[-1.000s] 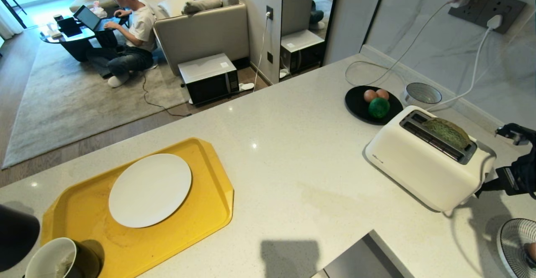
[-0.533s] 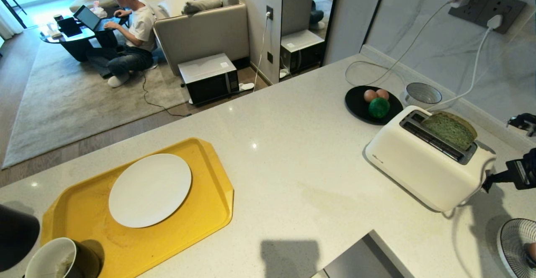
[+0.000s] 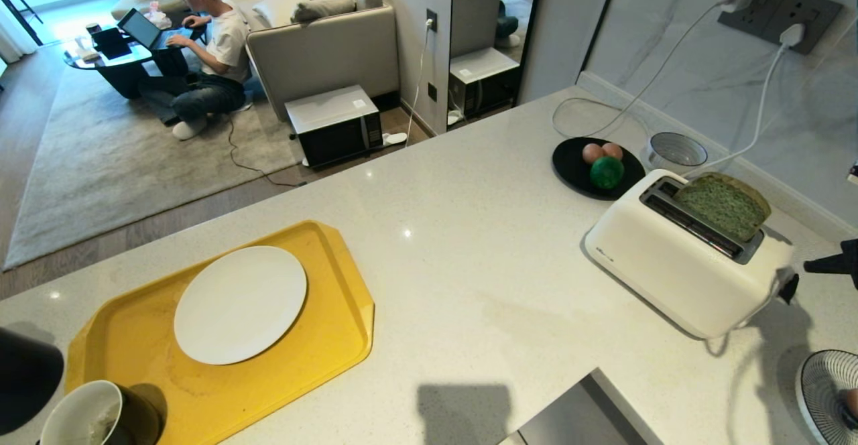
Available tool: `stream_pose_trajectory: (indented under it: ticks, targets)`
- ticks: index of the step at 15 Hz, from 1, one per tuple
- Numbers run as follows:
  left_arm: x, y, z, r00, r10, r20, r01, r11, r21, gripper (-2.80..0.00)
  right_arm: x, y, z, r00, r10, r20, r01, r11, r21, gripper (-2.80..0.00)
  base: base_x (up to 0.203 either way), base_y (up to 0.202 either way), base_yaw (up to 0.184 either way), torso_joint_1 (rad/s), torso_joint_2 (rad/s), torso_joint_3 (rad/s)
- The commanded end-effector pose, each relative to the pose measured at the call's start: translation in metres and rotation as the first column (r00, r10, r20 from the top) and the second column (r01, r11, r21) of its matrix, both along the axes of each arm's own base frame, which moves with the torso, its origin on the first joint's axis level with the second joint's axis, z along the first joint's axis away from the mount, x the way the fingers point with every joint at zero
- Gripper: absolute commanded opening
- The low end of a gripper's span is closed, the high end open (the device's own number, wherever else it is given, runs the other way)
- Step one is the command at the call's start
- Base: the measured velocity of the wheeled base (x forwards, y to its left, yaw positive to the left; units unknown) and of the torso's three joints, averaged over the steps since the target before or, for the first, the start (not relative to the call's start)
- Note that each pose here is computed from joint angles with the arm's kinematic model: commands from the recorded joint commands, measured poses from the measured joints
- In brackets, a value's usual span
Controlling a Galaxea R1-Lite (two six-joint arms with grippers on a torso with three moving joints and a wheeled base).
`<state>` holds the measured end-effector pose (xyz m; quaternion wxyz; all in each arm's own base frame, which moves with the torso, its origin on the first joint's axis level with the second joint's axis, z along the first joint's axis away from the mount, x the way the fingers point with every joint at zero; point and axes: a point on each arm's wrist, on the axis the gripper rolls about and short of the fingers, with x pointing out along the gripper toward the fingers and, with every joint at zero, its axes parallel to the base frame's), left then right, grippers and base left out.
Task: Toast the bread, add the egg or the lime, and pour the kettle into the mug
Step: Use a bread toaster, then put the baked bread on a plate
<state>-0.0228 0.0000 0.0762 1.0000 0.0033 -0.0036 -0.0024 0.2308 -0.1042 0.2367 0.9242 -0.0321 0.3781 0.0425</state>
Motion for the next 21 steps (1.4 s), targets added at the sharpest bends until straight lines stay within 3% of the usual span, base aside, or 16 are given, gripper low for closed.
stream_pose_trajectory:
  ticks: [1, 7, 12, 14, 21]
  targets:
    - [0.0, 0.0, 0.0, 1.0, 0.0, 0.0, 0.0, 1.0, -0.002, -2.8, -0.014, 0.007, 0.013, 0.999, 0.002, 0.046, -0.001, 1.0, -0.021, -2.8, 0.0, 0.0, 0.0, 0.0, 0.0, 0.0]
    - [0.0, 0.0, 0.0, 1.0, 0.0, 0.0, 0.0, 1.0, 0.0, -2.8, -0.033, 0.016, 0.037, 0.991, 0.004, 0.135, 0.007, 0.997, -0.082, -2.8, 0.0, 0.0, 0.0, 0.0, 0.0, 0.0]
    - [0.0, 0.0, 0.0, 1.0, 0.0, 0.0, 0.0, 1.0, -0.002, -2.8, -0.026, 0.023, 0.076, 0.971, 0.029, 0.236, 0.024, 0.976, -0.219, -2.8, 0.0, 0.0, 0.0, 0.0, 0.0, 0.0]
    - [0.0, 0.0, 0.0, 1.0, 0.0, 0.0, 0.0, 1.0, 0.0, -2.8, -0.018, 0.028, 0.077, 0.975, 0.02, 0.223, 0.038, 0.967, -0.251, -2.8, 0.0, 0.0, 0.0, 0.0, 0.0, 0.0]
    - [0.0, 0.0, 0.0, 1.0, 0.0, 0.0, 0.0, 1.0, 0.0, -2.8, -0.008, 0.031, 0.072, 0.981, 0.018, 0.193, 0.034, 0.963, -0.268, -2.8, 0.0, 0.0, 0.0, 0.0, 0.0, 0.0]
